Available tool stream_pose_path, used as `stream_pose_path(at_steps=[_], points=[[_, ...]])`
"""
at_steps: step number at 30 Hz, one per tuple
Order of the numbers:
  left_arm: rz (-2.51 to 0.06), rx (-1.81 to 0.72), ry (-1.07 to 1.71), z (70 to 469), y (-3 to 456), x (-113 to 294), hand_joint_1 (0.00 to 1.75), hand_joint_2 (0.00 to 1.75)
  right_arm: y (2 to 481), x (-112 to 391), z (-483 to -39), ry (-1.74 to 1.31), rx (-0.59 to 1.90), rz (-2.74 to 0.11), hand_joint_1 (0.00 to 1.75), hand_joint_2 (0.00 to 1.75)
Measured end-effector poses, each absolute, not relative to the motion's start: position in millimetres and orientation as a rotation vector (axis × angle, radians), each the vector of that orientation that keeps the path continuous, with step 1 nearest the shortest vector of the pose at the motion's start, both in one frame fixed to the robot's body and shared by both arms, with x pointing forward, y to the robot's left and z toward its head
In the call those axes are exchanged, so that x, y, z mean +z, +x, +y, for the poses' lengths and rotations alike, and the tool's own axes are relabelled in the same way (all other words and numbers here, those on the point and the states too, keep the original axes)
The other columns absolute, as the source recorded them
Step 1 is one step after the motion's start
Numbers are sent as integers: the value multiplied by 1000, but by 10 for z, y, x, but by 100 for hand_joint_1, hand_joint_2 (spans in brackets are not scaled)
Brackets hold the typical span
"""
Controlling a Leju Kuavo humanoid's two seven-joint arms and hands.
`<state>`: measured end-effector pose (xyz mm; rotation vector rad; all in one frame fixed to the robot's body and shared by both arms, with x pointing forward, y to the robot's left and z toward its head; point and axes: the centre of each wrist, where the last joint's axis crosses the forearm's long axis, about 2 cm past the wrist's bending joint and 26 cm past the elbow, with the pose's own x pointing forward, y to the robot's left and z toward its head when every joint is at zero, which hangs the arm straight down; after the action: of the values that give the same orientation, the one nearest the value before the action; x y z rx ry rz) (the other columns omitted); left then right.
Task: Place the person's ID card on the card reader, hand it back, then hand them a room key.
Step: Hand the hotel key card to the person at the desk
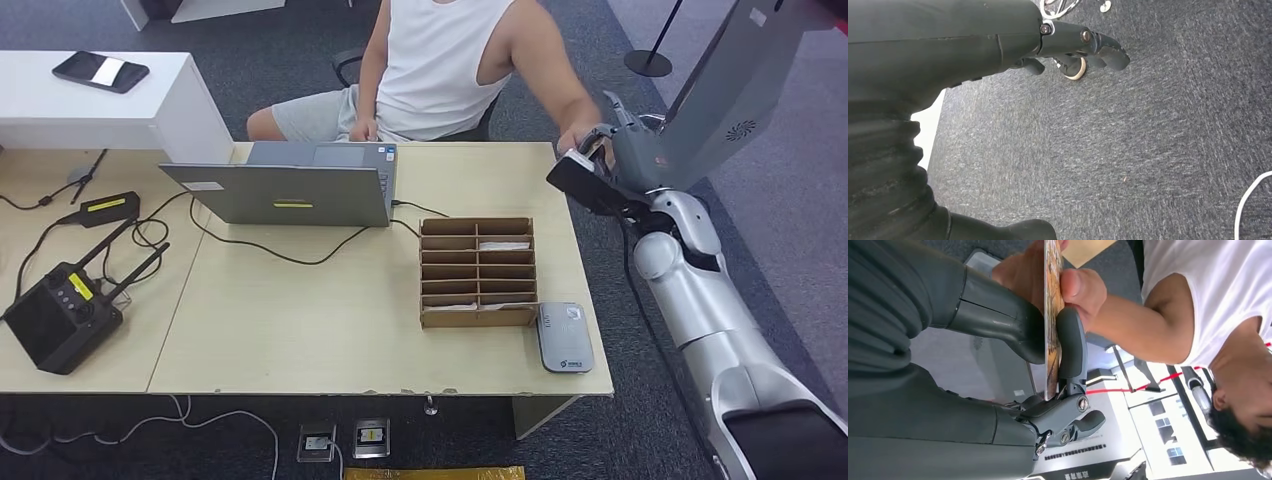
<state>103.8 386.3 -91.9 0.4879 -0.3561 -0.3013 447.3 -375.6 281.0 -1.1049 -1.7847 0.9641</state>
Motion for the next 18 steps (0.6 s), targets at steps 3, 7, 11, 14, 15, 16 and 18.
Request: stream_pose_path(at_steps=[3,7,11,14,15,16,18], points=[[-355,-299,488,3864,1034,-919,0,175,4509,2726,-3703,-1088,975,-1761,30,175],[-354,-293,490,3872,1031,-919,0,175,4537,2629,-3645,-1071,976,-1743,0,175],[-352,-291,490,3875,1026,-919,0,175,4548,2568,-3622,-989,941,-1753,0,175],[-351,-290,491,3880,1023,-919,0,175,4544,2549,-3612,-845,887,-1758,0,175],[-351,-290,491,3883,1021,-919,0,175,4534,2549,-3611,-776,861,-1761,0,175],[-351,-289,491,3887,1019,-919,0,175,4518,2552,-3612,-700,833,-1767,0,175],[-351,-289,492,3900,1010,-918,0,175,4468,2578,-3628,-543,776,-1787,0,175]])
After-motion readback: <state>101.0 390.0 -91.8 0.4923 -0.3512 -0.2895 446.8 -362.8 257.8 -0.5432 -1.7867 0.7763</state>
